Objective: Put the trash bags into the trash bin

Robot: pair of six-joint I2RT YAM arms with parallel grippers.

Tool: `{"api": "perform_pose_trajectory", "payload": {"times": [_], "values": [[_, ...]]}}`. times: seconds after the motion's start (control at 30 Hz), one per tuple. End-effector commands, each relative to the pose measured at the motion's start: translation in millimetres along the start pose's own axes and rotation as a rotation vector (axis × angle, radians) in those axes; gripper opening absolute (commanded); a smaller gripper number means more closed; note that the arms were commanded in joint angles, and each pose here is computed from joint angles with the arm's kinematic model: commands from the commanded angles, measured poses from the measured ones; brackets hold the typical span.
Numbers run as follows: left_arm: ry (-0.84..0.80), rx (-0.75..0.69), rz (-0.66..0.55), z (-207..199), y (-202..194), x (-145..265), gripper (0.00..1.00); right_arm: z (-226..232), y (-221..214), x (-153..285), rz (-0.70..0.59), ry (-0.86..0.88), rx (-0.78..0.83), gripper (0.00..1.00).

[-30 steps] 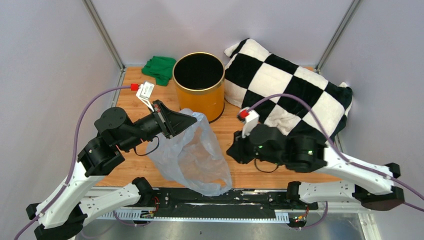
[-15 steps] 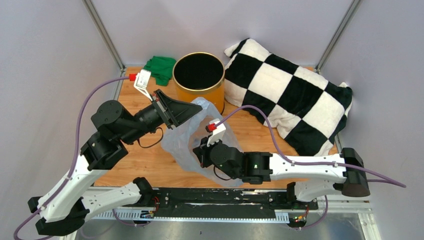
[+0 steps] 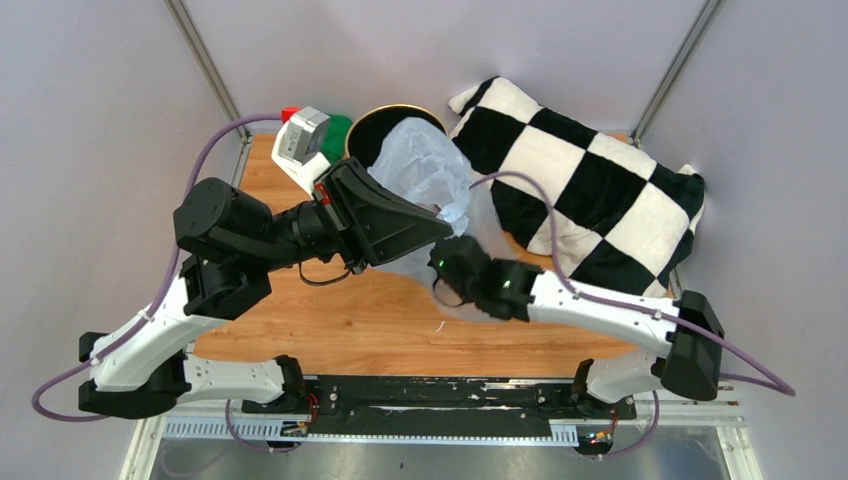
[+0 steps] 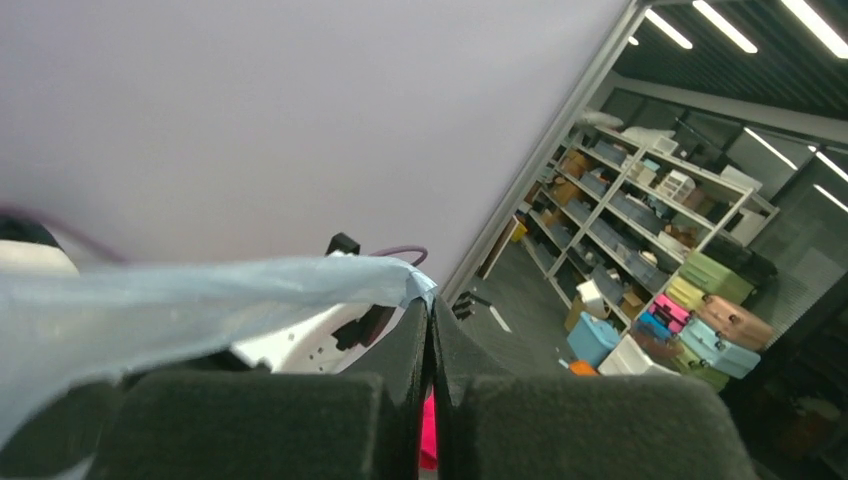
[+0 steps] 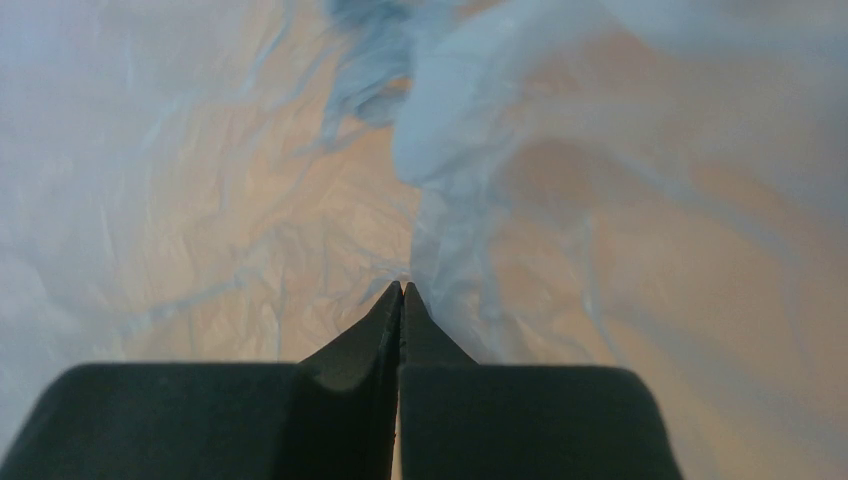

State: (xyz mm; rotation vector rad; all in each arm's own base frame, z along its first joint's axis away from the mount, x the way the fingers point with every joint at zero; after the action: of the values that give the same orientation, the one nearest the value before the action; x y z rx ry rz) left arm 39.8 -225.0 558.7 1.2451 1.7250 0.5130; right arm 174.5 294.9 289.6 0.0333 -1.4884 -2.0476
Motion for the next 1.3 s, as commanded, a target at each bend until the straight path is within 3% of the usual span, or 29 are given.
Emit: {"api": "perform_pose_trajectory", "payload": {"times": [0.0, 0.1, 0.2, 0.3, 0.4, 0.5, 0.57, 0.67, 0.73, 0.83, 0.93, 1.03, 1.07, 1.17, 1.27], "values": [[-0.017, -0.052, 0.008, 2, -6, -5, 0.0, -46, 108, 63, -0.239, -0.159, -0.055, 0.0], [0.034, -0.077, 0.013, 8, -7, -4, 0.0, -41, 131, 84, -0.307, -0.082, -0.061, 0.0], [0.053, -0.096, 0.015, 10, -7, -5, 0.0, 21, 96, 69, -0.214, 0.068, 0.045, 0.0], [0.027, -0.083, 0.011, 8, -8, -4, 0.0, 65, 69, 46, -0.115, -0.007, 0.202, 0.0], [-0.003, -0.065, 0.003, 2, -10, 2, 0.0, 21, 111, 27, -0.107, -0.084, 0.095, 0.0], [-0.017, -0.074, -0.009, -5, -8, 9, 0.0, -58, 156, 34, -0.202, -0.2, -0.072, 0.0], [-0.019, -0.076, -0.004, -5, -9, 8, 0.0, -76, 169, 46, -0.25, -0.201, -0.123, 0.0], [-0.014, -0.067, 0.03, 3, -18, -2, 0.0, -38, 152, 46, -0.248, -0.041, -0.098, 0.0], [-0.014, -0.063, 0.046, 7, -21, -7, 0.0, 6, 126, 44, -0.218, 0.007, 0.02, 0.0], [-0.01, -0.066, 0.041, 7, -21, -8, 0.0, 42, 103, 39, -0.205, -0.029, 0.18, 0.0], [-0.029, -0.064, 0.027, -1, -16, -1, 0.0, -8, 127, 32, -0.212, -0.214, 0.156, 0.0], [-0.028, -0.078, -0.001, -7, -10, 7, 0.0, -98, 162, 44, -0.278, -0.349, -0.058, 0.0], [-0.019, -0.085, -0.011, -7, -8, 10, 0.0, -108, 166, 58, -0.308, -0.347, -0.121, 0.0], [0.02, -0.099, -0.027, 0, -9, 7, 0.0, -75, 140, 61, -0.252, -0.187, -0.127, 0.0], [0.018, -0.098, -0.004, 5, -13, -4, 0.0, 4, 90, 66, -0.215, -0.089, 0.07, 0.0]]}}
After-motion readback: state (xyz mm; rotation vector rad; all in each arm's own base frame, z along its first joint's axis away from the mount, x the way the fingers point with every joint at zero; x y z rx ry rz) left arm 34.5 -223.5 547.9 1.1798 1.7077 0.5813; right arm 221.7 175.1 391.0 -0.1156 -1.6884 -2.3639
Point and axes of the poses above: each gripper's point midway between its finger pads, its own x axis back along the fingers, its own z axis along the line the jaws close on, y = z × x, the point moved 9 cm from there along x, back along the fingers, and after that the axes turned 1 degree about x, right-handed, at the moved point
